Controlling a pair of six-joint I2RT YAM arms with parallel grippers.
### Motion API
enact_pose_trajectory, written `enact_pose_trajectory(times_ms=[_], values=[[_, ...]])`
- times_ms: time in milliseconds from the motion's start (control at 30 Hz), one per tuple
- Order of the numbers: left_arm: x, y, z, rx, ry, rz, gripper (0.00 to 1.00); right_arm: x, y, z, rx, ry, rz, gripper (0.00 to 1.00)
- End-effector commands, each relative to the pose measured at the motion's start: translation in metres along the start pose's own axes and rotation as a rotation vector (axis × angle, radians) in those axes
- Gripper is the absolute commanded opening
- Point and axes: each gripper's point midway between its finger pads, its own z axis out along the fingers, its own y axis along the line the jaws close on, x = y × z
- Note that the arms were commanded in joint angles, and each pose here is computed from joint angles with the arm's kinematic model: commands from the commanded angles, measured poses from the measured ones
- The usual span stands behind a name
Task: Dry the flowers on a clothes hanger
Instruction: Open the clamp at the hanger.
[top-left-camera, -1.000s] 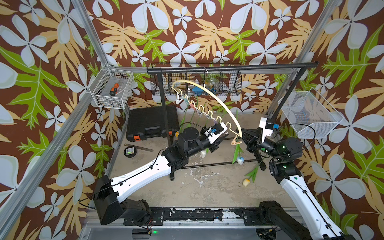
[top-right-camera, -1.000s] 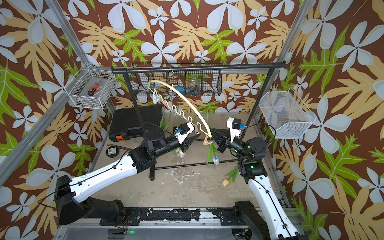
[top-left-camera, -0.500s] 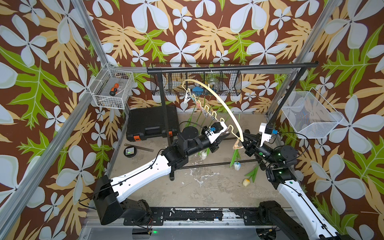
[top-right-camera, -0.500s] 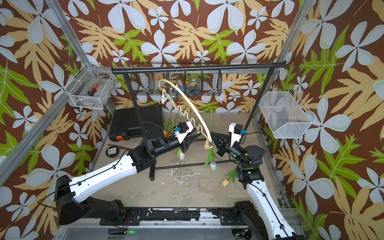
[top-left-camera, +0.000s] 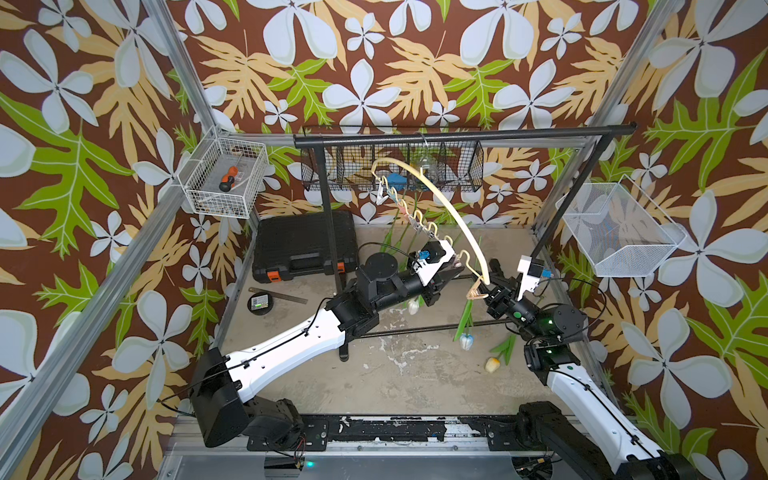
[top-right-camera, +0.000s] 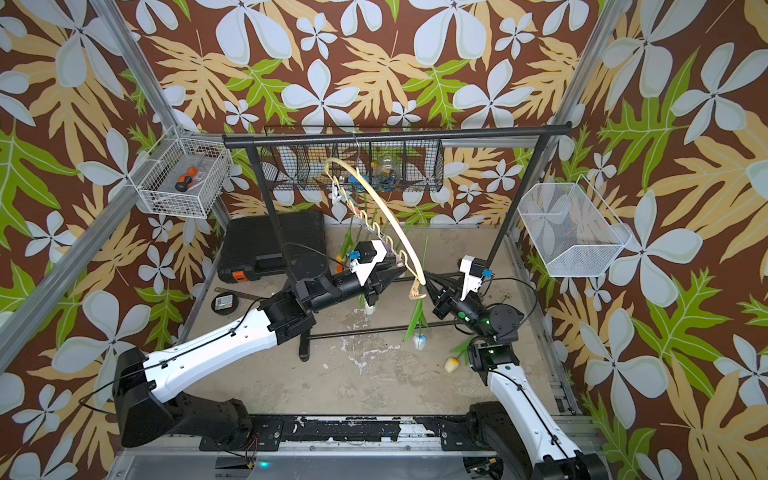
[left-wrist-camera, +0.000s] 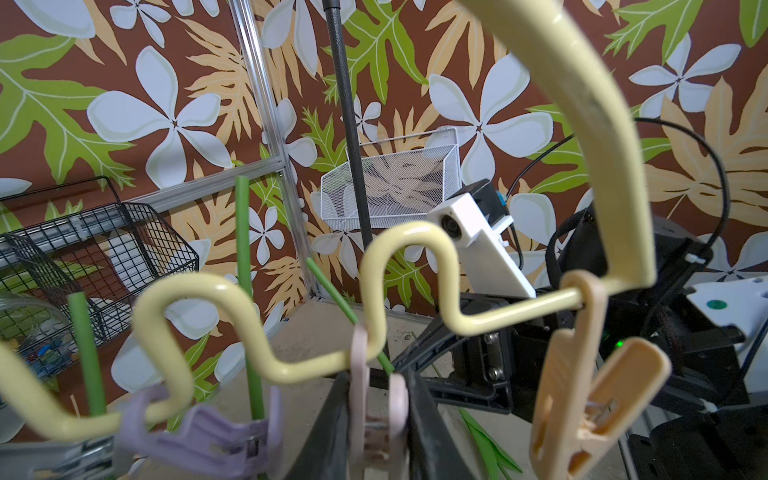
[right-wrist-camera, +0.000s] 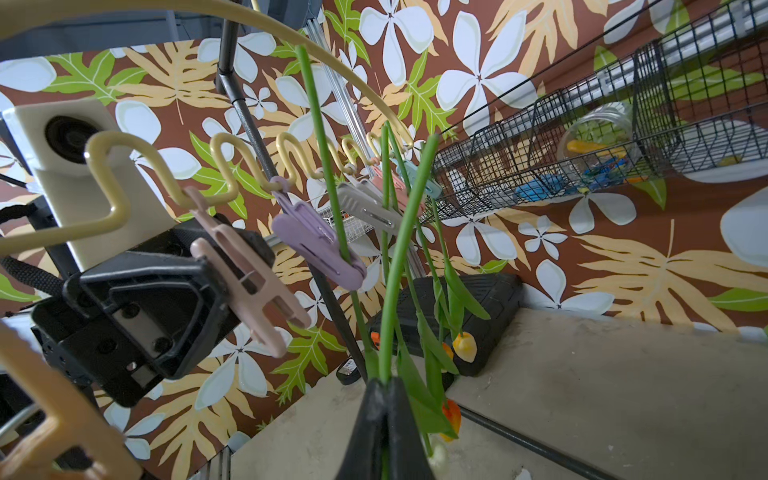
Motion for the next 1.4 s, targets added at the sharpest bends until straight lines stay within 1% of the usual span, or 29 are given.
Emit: enact_pose_trajectory(times_ms=[0, 233, 467, 733, 1000, 1367], values=[[-0.016, -0.001, -0.001, 0.013, -0.063, -0.03, 0.14, -0.013, 0.011, -0.003, -0.035, -0.091, 0.007, 0.0], [-0.016, 0.0, 0.0, 0.009, -0.071, -0.061, 0.11, -0.003, 0.027, 0.009, -0.088, -0.085, 0.019, 0.0], [-0.016, 0.003, 0.0, -0.009, -0.08, -0.107, 0.1, -0.001, 0.044, 0.015, -0.134, -0.105, -0.005, 0.0], [-0.017, 0.008, -0.001, -0.036, -0.089, -0.129, 0.1, 0.002, 0.043, 0.015, -0.13, -0.111, 0.001, 0.0], [-0.022, 0.003, -0.001, -0.009, -0.109, -0.149, 0.1, 0.005, 0.047, 0.021, -0.147, -0.1, 0.015, 0.0], [-0.018, 0.005, -0.001, -0.017, -0.109, -0.173, 0.1, 0.003, 0.054, 0.022, -0.174, -0.109, 0.02, 0.0]])
